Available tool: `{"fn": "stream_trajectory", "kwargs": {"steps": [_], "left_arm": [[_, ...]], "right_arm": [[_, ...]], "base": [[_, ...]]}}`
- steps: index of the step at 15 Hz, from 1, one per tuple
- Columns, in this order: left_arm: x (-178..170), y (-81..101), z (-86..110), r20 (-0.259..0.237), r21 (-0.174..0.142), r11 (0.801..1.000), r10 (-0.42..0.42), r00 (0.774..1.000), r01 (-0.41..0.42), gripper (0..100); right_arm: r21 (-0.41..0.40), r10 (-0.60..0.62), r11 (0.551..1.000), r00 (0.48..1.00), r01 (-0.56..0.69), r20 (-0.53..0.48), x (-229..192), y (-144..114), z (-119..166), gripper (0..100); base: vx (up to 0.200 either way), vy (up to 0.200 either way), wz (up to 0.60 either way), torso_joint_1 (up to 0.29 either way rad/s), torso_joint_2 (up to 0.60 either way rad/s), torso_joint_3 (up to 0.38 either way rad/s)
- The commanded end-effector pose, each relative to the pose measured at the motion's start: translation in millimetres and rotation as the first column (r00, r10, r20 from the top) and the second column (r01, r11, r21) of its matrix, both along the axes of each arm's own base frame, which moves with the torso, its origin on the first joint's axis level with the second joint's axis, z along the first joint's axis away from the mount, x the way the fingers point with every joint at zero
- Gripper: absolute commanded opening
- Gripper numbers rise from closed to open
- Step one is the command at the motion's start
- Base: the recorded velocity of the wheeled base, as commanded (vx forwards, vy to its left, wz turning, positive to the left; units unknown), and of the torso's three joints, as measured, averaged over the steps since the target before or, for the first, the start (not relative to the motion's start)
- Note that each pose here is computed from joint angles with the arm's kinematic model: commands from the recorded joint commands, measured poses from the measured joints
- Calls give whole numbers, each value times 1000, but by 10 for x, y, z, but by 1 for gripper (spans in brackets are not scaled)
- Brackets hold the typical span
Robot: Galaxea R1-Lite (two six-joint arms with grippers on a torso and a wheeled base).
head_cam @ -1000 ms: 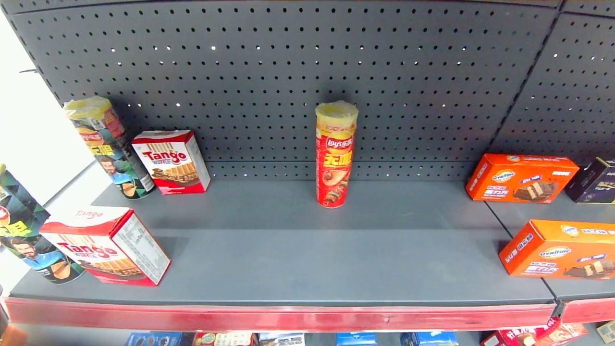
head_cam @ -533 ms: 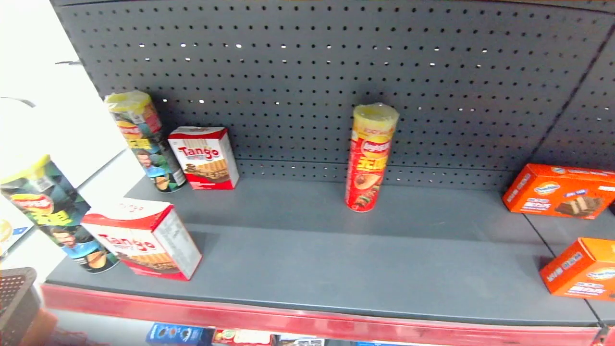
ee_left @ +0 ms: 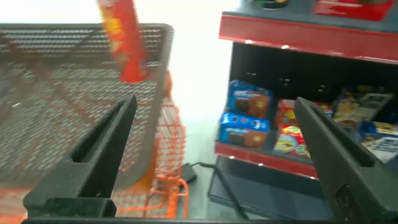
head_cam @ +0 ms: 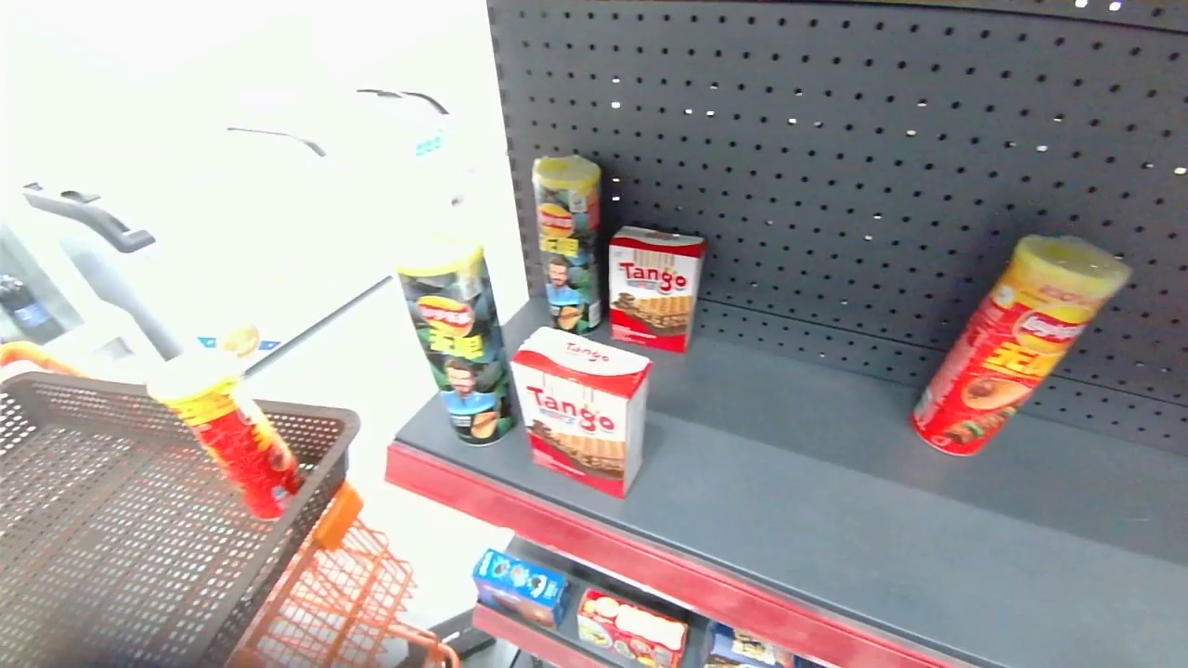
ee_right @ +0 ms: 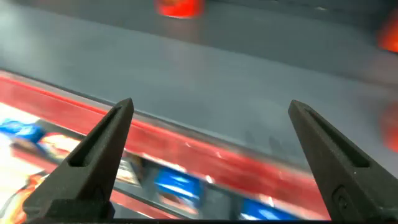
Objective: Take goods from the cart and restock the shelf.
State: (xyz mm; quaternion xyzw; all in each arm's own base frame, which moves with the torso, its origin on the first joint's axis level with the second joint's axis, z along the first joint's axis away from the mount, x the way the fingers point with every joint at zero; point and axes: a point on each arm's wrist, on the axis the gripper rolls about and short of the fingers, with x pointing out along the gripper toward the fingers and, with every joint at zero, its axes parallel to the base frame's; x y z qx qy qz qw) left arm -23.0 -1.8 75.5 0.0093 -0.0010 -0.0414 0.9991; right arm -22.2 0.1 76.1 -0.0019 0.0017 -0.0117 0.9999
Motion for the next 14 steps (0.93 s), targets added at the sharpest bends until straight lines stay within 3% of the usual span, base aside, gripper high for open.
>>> {"fn": "stream_trajectory", "kwargs": {"steps": [1, 12, 13, 14], "left_arm": [[1, 0, 0, -1, 0, 1000, 0, 1000, 0, 100], [1, 3, 0, -1, 3, 1000, 14, 1000, -14, 100], [-3, 10, 22, 10, 6, 999, 46, 999, -46, 100], [-78, 11, 228, 71, 33, 998, 47, 996, -50, 100]], "right_arm": [[2, -1, 1000, 1000, 1, 2, 0, 0, 2, 100], [-1, -1, 1000, 1000, 1, -1, 1, 0, 1, 100], [-1, -1, 1000, 1000, 1, -1, 1, 0, 1, 100], [-1, -1, 1000, 1000, 1, -1, 1, 0, 1, 100]], "base": [[0, 0, 0, 0, 0, 0], [0, 0, 0, 0, 0, 0], [0, 0, 0, 0, 0, 0], [0, 0, 0, 0, 0, 0]]}}
